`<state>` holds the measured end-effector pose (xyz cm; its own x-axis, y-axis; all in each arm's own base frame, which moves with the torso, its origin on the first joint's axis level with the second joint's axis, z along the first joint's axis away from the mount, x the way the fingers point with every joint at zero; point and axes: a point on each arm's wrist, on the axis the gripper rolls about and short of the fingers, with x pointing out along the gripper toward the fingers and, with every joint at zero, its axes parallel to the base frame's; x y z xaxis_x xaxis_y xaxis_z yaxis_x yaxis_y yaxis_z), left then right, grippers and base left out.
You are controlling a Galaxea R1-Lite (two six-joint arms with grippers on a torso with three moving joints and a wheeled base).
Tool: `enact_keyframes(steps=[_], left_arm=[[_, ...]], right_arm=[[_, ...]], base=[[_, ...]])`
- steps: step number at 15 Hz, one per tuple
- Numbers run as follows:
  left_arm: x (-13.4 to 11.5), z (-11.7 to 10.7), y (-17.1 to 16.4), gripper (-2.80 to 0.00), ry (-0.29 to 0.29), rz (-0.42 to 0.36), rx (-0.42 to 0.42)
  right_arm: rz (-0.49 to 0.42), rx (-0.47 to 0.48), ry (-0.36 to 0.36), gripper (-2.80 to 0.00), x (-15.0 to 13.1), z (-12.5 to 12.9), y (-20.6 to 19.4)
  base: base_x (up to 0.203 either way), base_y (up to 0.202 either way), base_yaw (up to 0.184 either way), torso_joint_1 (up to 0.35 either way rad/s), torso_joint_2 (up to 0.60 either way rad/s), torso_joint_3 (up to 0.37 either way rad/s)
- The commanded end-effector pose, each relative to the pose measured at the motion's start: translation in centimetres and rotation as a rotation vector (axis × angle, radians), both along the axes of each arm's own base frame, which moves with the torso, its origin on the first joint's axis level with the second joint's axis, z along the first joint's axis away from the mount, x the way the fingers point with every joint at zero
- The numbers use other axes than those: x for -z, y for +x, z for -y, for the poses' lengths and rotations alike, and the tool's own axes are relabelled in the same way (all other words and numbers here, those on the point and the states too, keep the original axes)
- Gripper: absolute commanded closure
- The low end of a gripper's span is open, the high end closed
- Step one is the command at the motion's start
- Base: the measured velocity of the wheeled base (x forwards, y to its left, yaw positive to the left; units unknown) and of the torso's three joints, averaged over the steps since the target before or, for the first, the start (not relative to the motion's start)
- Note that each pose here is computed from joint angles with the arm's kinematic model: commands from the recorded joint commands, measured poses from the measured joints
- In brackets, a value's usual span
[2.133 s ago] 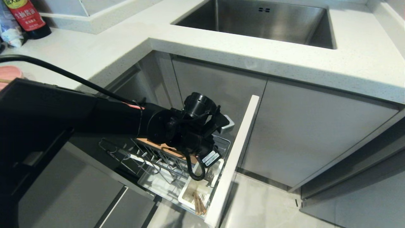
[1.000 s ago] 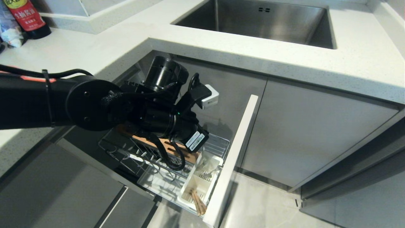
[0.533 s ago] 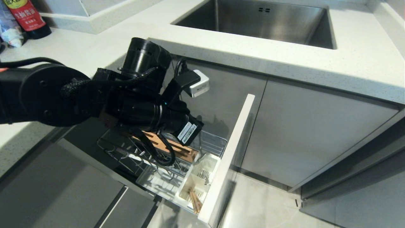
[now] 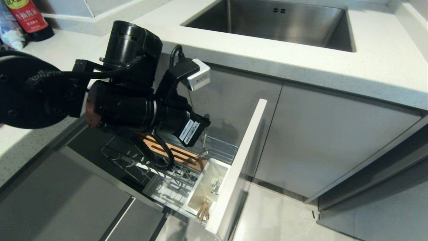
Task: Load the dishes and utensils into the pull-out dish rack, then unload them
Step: Take the spoon out of the cupboard
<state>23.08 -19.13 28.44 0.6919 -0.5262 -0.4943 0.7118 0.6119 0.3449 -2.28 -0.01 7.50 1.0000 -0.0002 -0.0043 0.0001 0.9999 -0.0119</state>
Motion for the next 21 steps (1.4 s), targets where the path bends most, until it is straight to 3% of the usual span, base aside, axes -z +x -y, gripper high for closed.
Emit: enact_keyframes(steps=[1,7,12,16,21], left_arm=[[-0.7,-0.5,-0.6,0.00,-0.018,0.017,-0.001],[-3.9,-2.7,-3.2,0.00,-0.150,0.069,-0.036],[-7.5,-5.8,-6.8,0.00,-0.338,0.135,-0.073],[-10.1,-9.3,-10.4,0.00,-0.504,0.237,-0.099],[-11.0,-14.3,-15.6,0.00,-0.629,0.411,-0.153]], right_arm=[[0.000,0.000,0.000,0.00,0.0,0.0,0.0],[0.000,0.000,0.000,0.00,0.0,0.0,0.0],[0.001,0.000,0.000,0.00,0.0,0.0,0.0],[0.001,0.000,0.000,0.00,0.0,0.0,0.0],[0.000,0.000,0.000,0.00,0.0,0.0,0.0]], base=[[0.000,0.000,0.000,0.000,0.00,0.000],[0.000,0.000,0.000,0.000,0.00,0.000],[0.000,0.000,0.000,0.000,0.00,0.000],[0.000,0.000,0.000,0.000,0.00,0.000],[0.000,0.000,0.000,0.000,0.00,0.000]])
